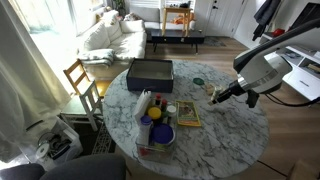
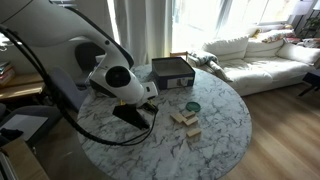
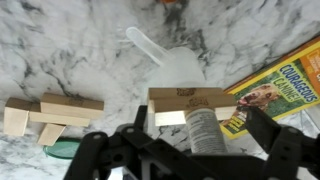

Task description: Pick up the white bottle on the table top and put it on top of the wooden block, pick up the wooden block with a white bottle on top and move it slightly to the right

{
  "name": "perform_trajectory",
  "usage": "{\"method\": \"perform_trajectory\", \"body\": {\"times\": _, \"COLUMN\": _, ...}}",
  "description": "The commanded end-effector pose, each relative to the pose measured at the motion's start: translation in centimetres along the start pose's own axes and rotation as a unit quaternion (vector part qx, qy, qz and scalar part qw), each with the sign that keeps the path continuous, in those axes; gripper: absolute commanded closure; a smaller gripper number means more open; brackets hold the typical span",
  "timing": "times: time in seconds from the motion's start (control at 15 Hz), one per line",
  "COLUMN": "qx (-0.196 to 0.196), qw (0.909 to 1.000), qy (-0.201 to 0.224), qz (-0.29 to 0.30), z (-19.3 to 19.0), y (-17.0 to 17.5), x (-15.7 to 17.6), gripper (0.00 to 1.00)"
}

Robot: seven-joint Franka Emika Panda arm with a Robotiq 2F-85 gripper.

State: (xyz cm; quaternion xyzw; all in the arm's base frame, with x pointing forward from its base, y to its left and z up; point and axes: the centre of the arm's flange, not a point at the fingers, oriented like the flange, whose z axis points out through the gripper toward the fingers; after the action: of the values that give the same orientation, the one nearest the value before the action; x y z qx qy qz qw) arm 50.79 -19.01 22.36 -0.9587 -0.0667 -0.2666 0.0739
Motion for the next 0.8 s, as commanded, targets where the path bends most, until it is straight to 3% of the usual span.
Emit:
{"method": "perform_trajectory", "body": {"times": 0.0, "qx": 0.003, "qw": 0.9999, "qy": 0.010, "qz": -0.002, "z": 0.85, "y": -0.01, "x": -0.93, "gripper": 0.00}}
{"method": "perform_trajectory", "body": {"times": 0.73, "qx": -0.011, "qw": 0.9997, "qy": 0.022, "qz": -0.009, "z": 1.40, "y": -0.16, "x": -1.26, "gripper": 0.00}}
